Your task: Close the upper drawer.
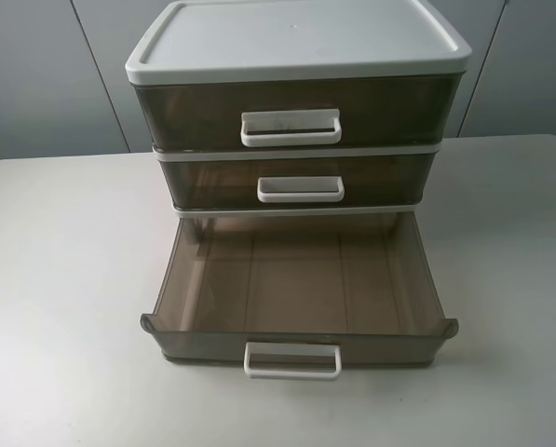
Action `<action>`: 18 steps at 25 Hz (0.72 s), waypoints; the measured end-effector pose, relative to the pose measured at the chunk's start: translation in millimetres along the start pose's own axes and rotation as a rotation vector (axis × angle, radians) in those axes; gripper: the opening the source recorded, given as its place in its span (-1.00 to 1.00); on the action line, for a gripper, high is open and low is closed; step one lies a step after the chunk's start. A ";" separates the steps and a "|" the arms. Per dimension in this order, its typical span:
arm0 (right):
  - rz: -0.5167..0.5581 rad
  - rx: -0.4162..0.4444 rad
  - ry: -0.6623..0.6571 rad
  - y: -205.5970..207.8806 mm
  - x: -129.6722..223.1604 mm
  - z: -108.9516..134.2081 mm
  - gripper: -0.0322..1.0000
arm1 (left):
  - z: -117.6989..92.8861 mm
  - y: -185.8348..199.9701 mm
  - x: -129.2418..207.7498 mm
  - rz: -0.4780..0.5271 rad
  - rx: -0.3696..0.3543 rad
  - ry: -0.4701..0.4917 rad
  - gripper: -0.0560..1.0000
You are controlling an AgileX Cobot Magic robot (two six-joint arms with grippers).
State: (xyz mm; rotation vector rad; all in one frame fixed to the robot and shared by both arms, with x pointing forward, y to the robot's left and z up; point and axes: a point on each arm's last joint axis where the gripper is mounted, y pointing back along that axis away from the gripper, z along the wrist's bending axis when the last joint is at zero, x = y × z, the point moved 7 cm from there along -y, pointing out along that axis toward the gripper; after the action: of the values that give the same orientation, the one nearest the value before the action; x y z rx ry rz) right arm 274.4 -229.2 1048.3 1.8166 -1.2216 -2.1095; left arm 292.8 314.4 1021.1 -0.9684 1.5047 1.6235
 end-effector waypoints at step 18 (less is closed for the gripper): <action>-0.166 0.093 -0.114 2.2 38.8 -7.8 0.41 | 0.0 0.0 0.0 0.000 0.000 -0.004 0.51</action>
State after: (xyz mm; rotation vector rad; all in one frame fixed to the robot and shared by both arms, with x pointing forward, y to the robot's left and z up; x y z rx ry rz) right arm 269.4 -255.8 1019.4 1.9223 -1.2536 -2.3107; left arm 292.8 314.4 1021.1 -0.9646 1.5021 1.6245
